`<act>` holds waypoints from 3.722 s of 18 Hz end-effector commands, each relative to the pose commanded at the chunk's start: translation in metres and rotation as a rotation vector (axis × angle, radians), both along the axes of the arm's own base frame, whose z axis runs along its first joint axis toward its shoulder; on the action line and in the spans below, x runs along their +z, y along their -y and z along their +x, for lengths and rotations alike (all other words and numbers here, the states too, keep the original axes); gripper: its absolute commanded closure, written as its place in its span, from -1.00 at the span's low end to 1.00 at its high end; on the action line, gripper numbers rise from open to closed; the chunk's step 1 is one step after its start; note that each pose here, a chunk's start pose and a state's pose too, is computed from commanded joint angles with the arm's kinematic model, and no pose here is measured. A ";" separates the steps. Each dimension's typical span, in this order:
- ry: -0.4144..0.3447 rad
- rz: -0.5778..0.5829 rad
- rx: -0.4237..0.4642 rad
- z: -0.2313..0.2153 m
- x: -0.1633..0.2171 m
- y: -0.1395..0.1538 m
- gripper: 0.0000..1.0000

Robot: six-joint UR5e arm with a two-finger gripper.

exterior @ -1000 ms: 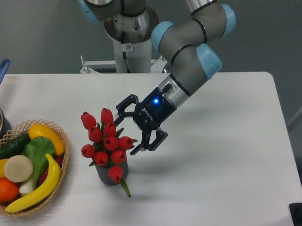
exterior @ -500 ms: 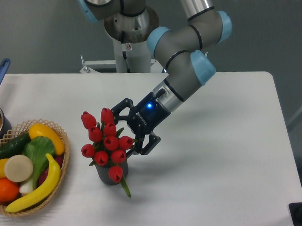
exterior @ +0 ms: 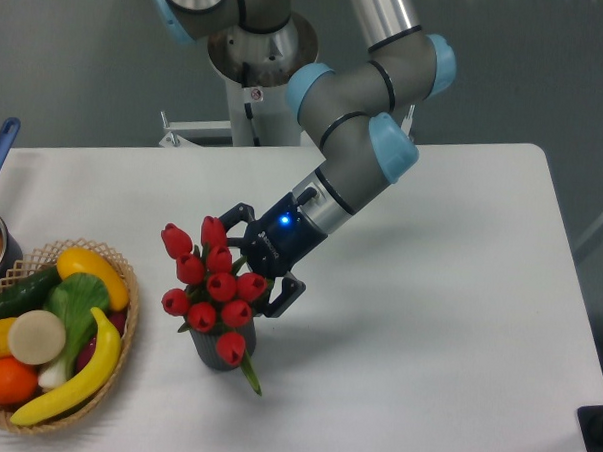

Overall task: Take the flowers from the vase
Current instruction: 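Position the gripper around the tulip stems and close it, then lift the gripped tulip bouquet up out of the grey vase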

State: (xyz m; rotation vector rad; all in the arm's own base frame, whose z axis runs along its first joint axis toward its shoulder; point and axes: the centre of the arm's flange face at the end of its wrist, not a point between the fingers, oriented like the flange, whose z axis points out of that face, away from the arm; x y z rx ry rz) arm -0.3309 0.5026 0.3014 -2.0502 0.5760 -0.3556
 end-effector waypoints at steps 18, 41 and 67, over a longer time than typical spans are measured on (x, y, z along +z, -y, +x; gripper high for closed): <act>0.017 0.002 0.004 0.005 -0.001 0.001 0.01; 0.106 0.072 0.141 0.013 0.111 0.024 0.11; 0.053 0.144 0.439 -0.081 0.247 0.096 0.11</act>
